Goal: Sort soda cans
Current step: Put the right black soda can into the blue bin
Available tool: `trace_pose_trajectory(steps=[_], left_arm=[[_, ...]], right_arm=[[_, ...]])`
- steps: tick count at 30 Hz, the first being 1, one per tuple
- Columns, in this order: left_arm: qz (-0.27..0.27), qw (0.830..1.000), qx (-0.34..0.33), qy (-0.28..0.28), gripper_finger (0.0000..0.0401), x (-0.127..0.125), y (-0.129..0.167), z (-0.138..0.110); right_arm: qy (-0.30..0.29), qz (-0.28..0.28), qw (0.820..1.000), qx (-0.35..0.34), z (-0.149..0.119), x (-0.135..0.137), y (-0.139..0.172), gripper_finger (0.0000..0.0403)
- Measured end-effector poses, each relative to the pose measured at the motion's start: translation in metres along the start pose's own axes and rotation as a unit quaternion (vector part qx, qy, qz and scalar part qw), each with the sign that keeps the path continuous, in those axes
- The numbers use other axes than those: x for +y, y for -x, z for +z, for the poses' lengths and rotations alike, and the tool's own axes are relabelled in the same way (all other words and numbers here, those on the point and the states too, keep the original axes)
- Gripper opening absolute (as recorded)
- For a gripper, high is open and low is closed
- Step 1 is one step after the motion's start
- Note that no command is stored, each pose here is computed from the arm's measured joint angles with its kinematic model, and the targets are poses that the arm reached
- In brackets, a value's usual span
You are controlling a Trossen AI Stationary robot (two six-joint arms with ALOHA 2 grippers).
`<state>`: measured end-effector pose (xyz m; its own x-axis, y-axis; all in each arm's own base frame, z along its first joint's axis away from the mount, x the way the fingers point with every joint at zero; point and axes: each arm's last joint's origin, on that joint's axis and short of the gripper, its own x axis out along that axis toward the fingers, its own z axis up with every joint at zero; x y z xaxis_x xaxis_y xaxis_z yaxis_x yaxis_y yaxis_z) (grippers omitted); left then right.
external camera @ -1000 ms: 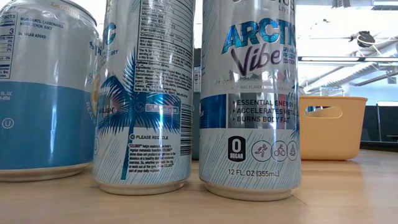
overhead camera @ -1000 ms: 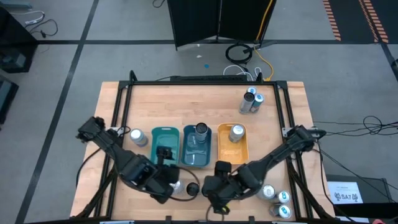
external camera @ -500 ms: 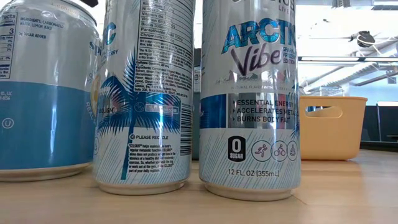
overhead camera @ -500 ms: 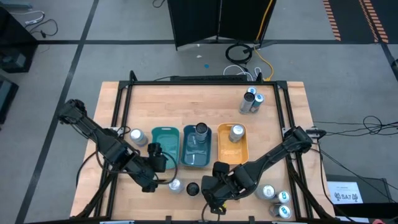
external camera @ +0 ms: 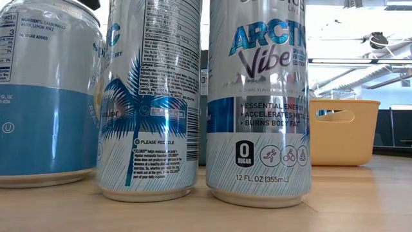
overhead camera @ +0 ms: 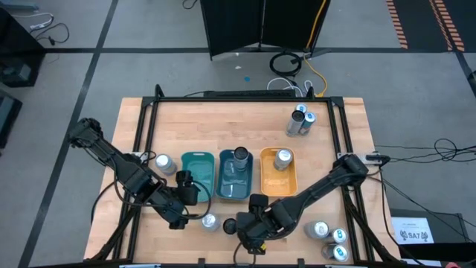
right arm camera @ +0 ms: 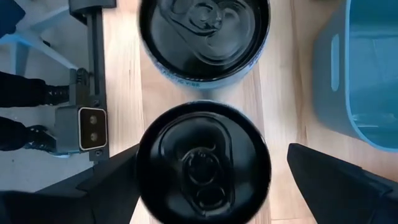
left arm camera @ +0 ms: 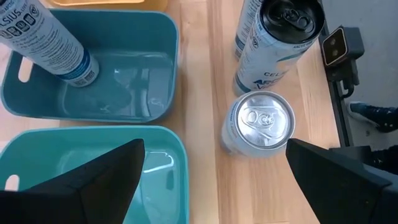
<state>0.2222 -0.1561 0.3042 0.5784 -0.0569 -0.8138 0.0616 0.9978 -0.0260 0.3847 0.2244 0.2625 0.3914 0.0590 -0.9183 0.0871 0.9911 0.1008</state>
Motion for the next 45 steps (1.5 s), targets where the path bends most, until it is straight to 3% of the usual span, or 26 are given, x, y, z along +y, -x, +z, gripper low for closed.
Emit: trace_pose_trajectory(steps=[7,16,21,33,45], left_arm=[[0.001,1.0,0.0,-0.009,0.04,0.001,0.0,0.0],[0.012,1.0,0.001,-0.011,0.04,0.008,-0.003,0.004],[0.02,1.0,0.001,-0.007,0.04,0.014,-0.004,0.006],[0.03,1.0,0.002,-0.003,0.04,0.022,-0.007,0.009],[0.031,1.0,0.004,-0.003,0.04,0.022,-0.007,0.009]], right_arm=[[-0.008,0.003,1.0,0.014,0.001,-0.004,-0.003,0.0353],[-0.009,-0.007,0.999,0.049,-0.003,-0.011,0.0,0.0235],[-0.021,-0.027,0.997,0.065,-0.004,-0.02,0.018,0.0235],[-0.066,-0.081,0.994,-0.011,0.02,-0.049,0.093,0.0238],[-0.131,-0.113,0.985,-0.027,0.05,-0.1,0.089,0.0242]])
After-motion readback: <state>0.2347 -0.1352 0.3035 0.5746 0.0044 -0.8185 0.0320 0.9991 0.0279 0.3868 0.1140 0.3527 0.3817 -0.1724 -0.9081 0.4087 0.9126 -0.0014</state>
